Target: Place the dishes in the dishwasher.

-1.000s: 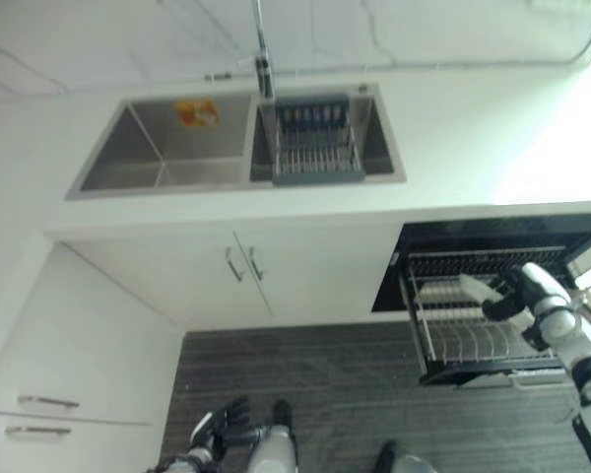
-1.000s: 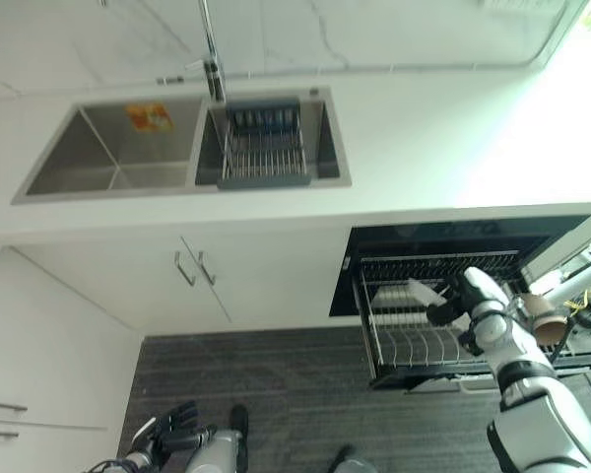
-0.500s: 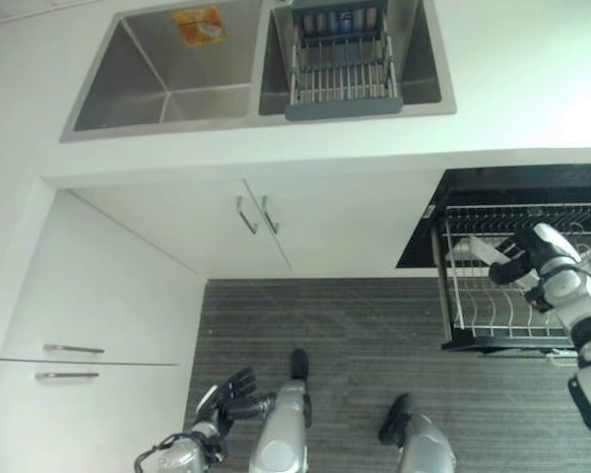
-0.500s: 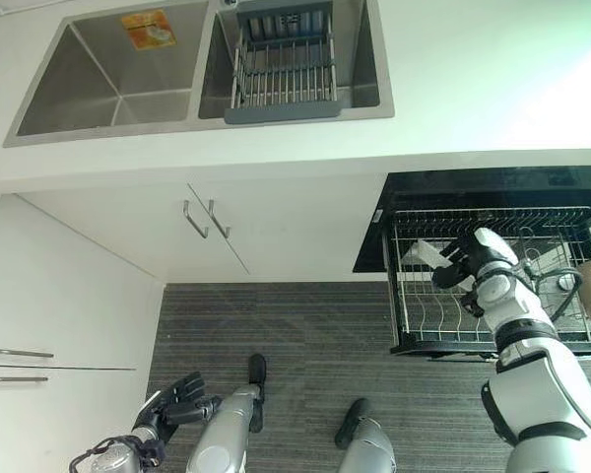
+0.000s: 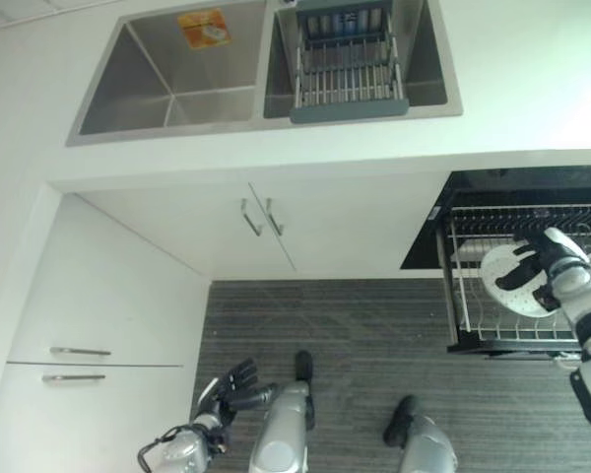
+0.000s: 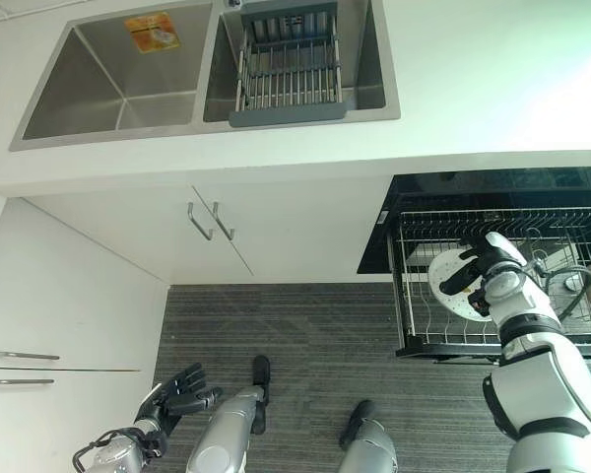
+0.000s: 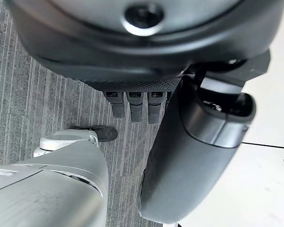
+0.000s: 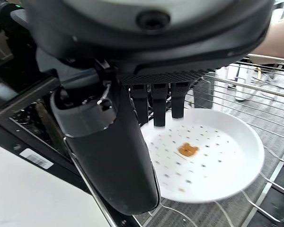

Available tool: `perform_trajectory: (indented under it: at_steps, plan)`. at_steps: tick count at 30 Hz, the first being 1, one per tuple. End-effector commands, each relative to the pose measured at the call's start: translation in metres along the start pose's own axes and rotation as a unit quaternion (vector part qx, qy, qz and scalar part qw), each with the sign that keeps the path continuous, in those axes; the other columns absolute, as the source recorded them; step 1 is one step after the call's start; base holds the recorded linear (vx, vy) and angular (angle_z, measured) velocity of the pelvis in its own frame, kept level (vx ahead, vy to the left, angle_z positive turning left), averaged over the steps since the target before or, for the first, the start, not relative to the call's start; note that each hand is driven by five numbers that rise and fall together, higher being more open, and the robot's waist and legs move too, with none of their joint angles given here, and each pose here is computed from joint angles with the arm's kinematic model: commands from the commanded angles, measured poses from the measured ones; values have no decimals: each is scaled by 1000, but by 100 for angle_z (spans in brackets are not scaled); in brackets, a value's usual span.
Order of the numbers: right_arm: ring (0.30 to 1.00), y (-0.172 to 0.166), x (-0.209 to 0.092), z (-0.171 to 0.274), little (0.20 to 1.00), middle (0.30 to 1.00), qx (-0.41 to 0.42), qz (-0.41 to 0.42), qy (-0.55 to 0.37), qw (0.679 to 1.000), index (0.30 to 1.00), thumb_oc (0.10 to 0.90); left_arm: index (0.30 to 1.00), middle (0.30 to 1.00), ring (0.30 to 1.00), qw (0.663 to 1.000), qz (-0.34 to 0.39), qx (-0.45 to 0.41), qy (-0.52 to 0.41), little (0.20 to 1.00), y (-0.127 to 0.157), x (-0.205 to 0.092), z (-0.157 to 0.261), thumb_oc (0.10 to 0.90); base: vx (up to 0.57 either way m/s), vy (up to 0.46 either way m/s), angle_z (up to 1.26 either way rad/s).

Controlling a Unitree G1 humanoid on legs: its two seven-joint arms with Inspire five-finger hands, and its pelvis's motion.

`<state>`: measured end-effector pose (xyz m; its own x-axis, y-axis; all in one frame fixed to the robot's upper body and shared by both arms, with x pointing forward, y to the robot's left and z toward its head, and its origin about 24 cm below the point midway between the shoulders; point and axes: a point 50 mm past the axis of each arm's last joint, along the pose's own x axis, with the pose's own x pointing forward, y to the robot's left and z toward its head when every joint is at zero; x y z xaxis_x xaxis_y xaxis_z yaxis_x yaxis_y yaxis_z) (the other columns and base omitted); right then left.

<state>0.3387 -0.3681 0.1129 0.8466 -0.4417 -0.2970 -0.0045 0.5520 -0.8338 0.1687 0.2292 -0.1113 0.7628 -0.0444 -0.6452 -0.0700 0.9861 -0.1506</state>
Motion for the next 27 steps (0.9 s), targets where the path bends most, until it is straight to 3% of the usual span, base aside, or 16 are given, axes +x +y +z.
perform_trajectory:
  at_steps: [1,6,12,13,18,21,23,27]
  plan:
    - [900,-62,-7,7,900,900,32,-83,-17,996,900,800,900,900,900,999,2,35,-21,900,14,-6,10,800,10,59,-1]
    - [900,-70,-11,1,900,900,38,-84,-21,995,900,800,900,900,900,1000,8,24,-16,900,16,-7,8,800,21,69,-1]
    - [900,-67,-18,-6,900,900,100,-113,-73,986,900,800,900,900,900,998,46,19,29,900,32,-17,-13,800,114,54,-11]
    - [900,-53,-26,-11,900,900,174,-143,-99,969,900,800,900,900,900,996,77,-10,51,900,42,-27,-31,800,165,41,-23]
    - [900,-9,-49,-33,900,900,354,-208,-106,905,900,800,900,900,900,991,105,-44,76,900,45,-37,-53,800,113,14,-36]
    - [900,9,-61,-47,900,900,394,-244,-91,881,900,800,900,900,900,990,109,-52,79,900,44,-40,-59,800,58,2,-28]
    - [900,18,-73,-66,900,900,410,-310,-65,855,900,800,900,900,900,989,111,-56,79,900,41,-42,-64,800,40,18,-42]
    - [900,35,-76,-90,900,900,454,-330,-8,828,900,800,900,900,900,988,111,-60,85,900,38,-40,-66,800,24,20,-19]
